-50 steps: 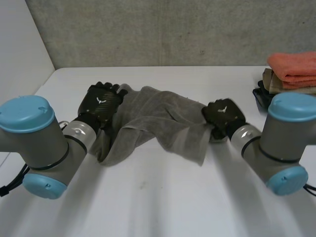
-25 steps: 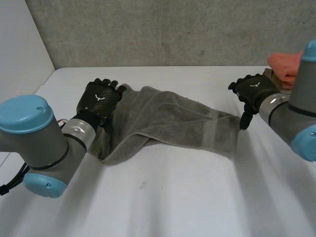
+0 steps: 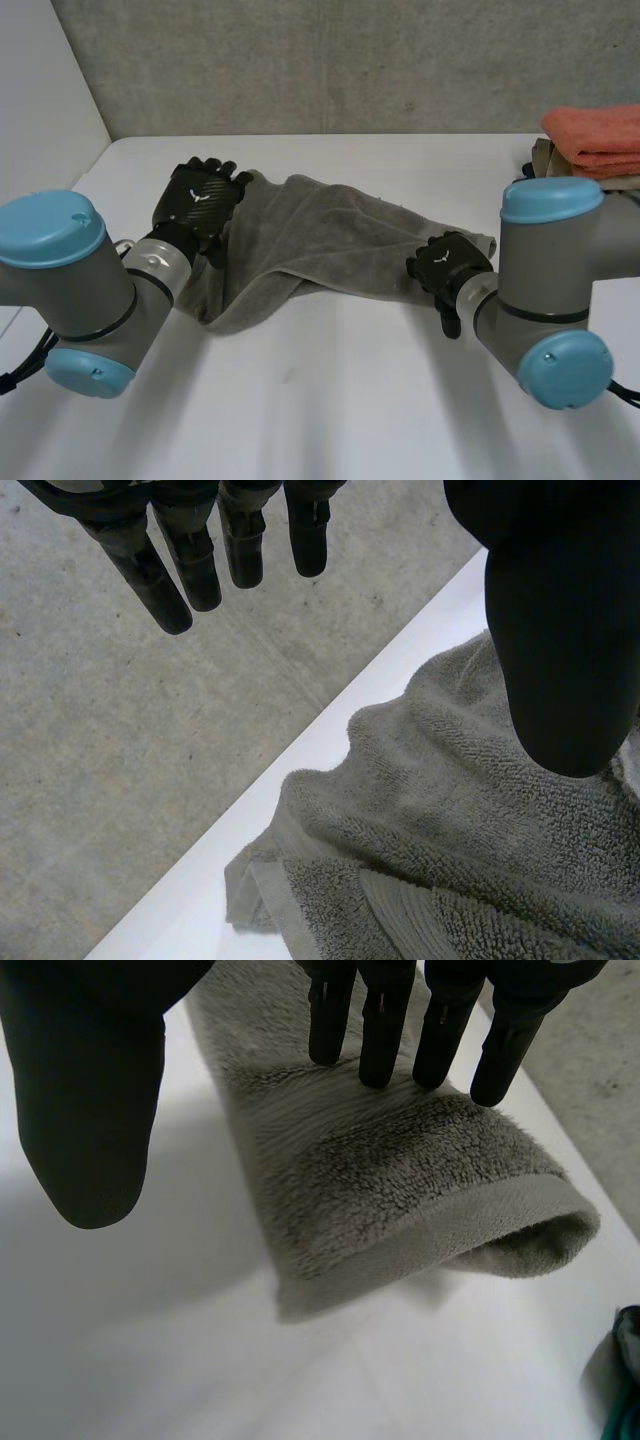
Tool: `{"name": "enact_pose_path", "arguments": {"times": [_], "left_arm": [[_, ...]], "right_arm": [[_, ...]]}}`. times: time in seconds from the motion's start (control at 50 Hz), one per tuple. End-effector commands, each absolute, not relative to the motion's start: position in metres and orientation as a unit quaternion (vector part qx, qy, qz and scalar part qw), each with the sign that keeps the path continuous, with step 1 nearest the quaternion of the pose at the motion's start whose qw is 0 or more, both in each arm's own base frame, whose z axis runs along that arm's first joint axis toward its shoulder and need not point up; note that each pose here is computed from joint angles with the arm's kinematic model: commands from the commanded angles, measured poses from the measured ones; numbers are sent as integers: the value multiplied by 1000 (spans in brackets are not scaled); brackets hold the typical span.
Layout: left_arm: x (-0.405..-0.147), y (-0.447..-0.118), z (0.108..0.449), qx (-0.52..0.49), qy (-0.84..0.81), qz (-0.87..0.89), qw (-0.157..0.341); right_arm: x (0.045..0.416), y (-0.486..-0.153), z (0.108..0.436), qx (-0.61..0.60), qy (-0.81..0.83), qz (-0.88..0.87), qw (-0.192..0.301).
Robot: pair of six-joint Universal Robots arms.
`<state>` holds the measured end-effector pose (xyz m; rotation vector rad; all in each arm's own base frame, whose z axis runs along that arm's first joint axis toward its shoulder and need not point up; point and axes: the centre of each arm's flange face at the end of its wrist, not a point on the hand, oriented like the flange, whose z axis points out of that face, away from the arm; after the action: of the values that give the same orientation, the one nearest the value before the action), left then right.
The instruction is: Fold the laundry.
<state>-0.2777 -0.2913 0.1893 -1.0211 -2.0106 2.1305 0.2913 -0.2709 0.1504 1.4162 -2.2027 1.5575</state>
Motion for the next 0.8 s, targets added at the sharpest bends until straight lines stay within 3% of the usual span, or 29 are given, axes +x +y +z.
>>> {"name": "enact_pose_path", "arguments": {"times": [0.02,0.26,0.5,0.66,0.72,0.8], "left_arm": [[-275,-295,190,-326,-649,687,17],[-271,-301,190,-321,-650,688,12],[-265,-308,191,-315,-653,689,5],[-258,-308,195,-312,-662,682,0],[-248,-309,198,-311,-673,671,-5],[-233,-312,194,-316,-700,640,-6]], "right_arm": [[298,-309,129,477,-677,556,68],[302,-345,116,466,-667,580,43],[302,-356,111,458,-669,584,45],[302,-336,187,403,-658,636,-2],[302,-322,220,391,-655,646,-33],[297,-302,259,397,-659,637,-39]]}}
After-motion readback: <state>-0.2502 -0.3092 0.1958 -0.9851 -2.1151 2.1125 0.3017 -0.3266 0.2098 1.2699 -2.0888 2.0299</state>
